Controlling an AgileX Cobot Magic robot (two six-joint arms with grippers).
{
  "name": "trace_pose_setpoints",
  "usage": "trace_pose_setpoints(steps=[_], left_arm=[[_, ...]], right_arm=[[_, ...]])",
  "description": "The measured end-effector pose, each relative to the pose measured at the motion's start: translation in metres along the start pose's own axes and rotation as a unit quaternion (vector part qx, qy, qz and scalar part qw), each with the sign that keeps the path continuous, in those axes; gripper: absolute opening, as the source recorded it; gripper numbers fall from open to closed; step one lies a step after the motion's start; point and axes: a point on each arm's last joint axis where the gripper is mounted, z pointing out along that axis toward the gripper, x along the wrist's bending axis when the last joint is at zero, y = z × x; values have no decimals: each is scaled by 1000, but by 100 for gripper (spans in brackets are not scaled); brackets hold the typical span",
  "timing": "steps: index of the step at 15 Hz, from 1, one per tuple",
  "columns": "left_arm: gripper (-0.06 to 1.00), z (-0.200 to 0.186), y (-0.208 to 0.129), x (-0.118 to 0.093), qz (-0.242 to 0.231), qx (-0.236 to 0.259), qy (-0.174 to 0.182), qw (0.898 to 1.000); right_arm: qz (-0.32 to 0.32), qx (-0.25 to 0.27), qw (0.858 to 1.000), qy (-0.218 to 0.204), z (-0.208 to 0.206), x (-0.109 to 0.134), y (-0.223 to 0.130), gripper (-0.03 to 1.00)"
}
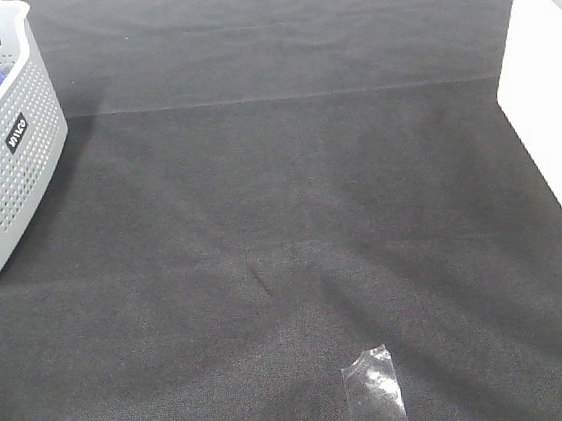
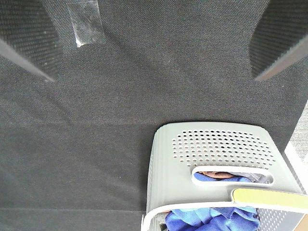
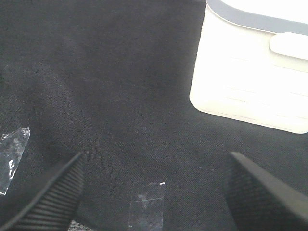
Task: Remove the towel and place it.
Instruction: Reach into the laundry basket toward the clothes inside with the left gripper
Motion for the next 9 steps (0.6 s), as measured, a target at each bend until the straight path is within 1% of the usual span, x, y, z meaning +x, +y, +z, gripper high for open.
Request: trace_pose_setpoints(steps=[9], left_arm=[[99, 0, 0, 0, 0, 0, 0, 1000]], right_arm=[[0, 0, 1000, 0, 0, 0, 0, 76]])
